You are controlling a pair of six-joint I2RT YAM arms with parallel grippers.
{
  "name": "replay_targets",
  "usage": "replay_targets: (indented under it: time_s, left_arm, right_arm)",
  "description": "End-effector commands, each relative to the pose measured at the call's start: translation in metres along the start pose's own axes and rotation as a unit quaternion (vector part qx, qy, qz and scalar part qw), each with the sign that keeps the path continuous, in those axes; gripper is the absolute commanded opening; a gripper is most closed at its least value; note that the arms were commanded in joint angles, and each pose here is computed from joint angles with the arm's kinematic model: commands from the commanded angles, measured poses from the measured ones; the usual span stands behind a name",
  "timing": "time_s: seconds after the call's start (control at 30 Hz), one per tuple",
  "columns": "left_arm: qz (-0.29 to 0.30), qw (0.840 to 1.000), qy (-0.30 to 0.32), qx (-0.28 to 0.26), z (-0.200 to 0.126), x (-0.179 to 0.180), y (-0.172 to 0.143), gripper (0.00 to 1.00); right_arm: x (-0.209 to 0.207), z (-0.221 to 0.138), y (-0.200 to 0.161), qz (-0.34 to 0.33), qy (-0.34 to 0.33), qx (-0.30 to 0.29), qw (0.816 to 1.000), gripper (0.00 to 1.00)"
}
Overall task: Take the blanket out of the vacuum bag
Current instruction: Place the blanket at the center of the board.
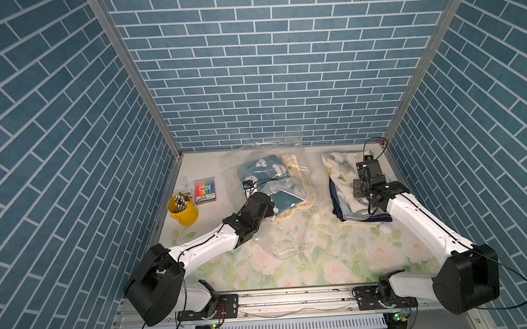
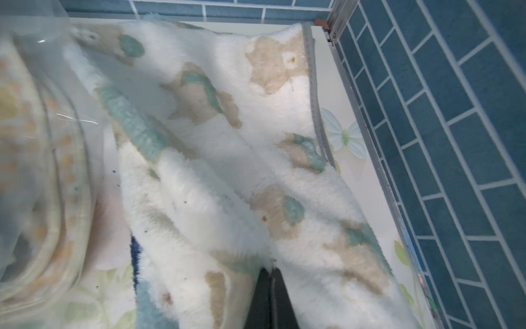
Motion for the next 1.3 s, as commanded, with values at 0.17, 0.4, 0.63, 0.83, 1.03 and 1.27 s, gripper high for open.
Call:
replay_targets:
  time_s: [0.17,0.4,0.63,0.83,1.03,1.27]
  left_arm:
    - [0.009,1.0,0.01,0.007,0.005,0.009,-0.007,0.0]
    - [0.007,1.0,0.006,0.012,0.008,0.009,-0.011,0.0]
    - [0.005,1.0,0.005,0.012,0.008,0.009,-0.011,0.0]
    - [0.007,1.0,0.009,0.009,0.006,0.012,-0.011,0.0]
    - [0.008,1.0,0.008,0.008,0.004,0.012,-0.01,0.0]
    - [0.01,1.0,0.009,0.004,0.003,0.01,-0.006,0.0]
  right_arm:
    - [0.042,0.011,-0.05,-0.028,0.068,0.055,0.996,0.11]
    - [0.054,0.002,-0.065,-0.048,0.075,0.062,0.994,0.46]
    - [0.043,0.014,-0.072,-0.072,0.011,0.083,0.994,0.45]
    - [0.03,0.026,-0.075,-0.075,-0.05,0.096,0.991,0.37]
    - [0.026,0.028,-0.067,-0.083,-0.072,0.091,0.99,0.16]
    - [0.024,0.005,-0.032,-0.037,-0.023,0.03,0.999,0.0]
Point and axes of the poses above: each gripper's point midway between its finger pads, its own z axis out along the fingers, its own x axis along the line the jaws close on, y = z × x, the point moved 1 cm from there along -z, back along the fingers, and after that the axes turned 7 degrees about -z, right-handed, at the moved point
